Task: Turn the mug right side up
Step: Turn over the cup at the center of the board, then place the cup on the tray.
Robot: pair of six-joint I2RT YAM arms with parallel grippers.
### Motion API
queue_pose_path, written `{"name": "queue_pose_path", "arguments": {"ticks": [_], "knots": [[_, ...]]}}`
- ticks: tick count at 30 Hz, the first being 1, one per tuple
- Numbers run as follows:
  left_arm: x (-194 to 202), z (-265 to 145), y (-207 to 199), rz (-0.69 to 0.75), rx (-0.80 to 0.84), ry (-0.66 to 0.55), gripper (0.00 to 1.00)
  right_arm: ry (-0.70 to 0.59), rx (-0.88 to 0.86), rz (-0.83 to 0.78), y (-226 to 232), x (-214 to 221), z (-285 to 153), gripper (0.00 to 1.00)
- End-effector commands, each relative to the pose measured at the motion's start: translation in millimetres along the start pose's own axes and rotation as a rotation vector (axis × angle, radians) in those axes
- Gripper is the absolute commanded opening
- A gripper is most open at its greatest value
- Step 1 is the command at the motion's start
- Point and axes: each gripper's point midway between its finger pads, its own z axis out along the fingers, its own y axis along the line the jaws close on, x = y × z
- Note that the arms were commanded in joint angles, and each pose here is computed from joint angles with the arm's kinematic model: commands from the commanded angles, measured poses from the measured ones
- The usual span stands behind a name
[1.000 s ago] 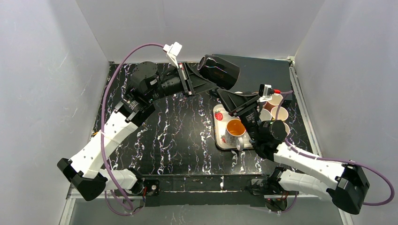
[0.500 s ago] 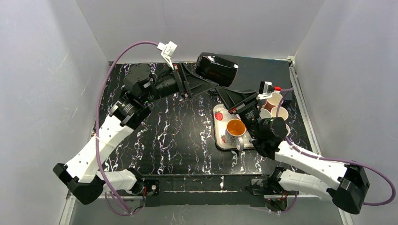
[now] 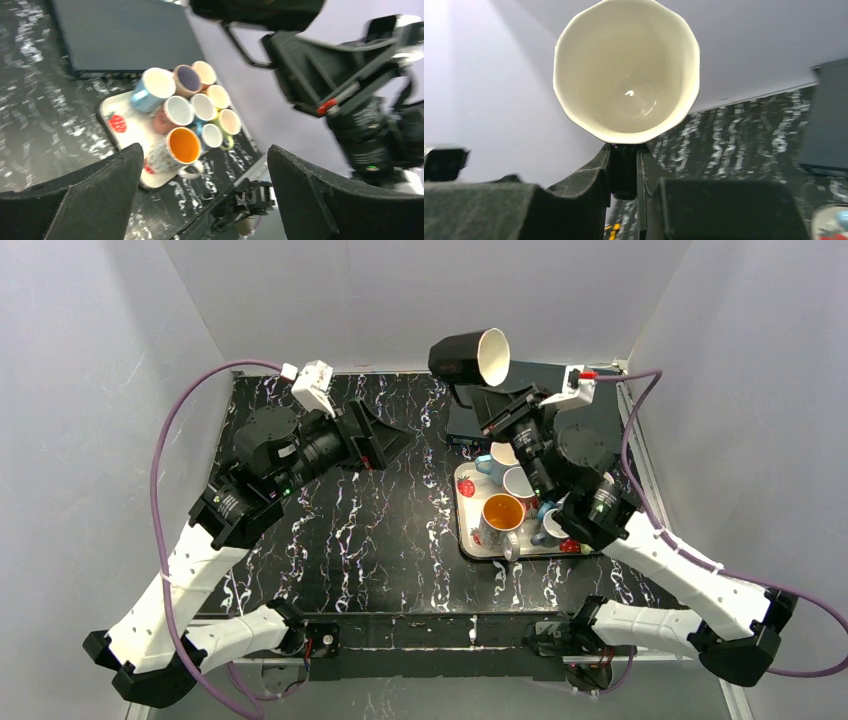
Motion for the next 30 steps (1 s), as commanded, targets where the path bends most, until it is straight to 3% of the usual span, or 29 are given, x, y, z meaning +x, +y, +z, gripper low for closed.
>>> {"name": "queue_pose_path", "arguments": {"ticks": [1,7,14,30], "knots": [[5,-14,49,0.067,-0.239,-0.008,0.92,-0.032,0.223,-0.163,-29,-17,12,0.01],[11,-28,84,0.127,-0.429,0.031,0.92,0.079,0.429,-0.219,-72,29,27,0.01],[24,-40,112,0.178,-0.54,0.064,0.92,0.174,0.667,-0.375,-115,85,29,0.01],[63,-39,142,0.171,-0.621,0.18,0.93,0.266,0.964,-0.368,-183,166,-10,0.01]]}}
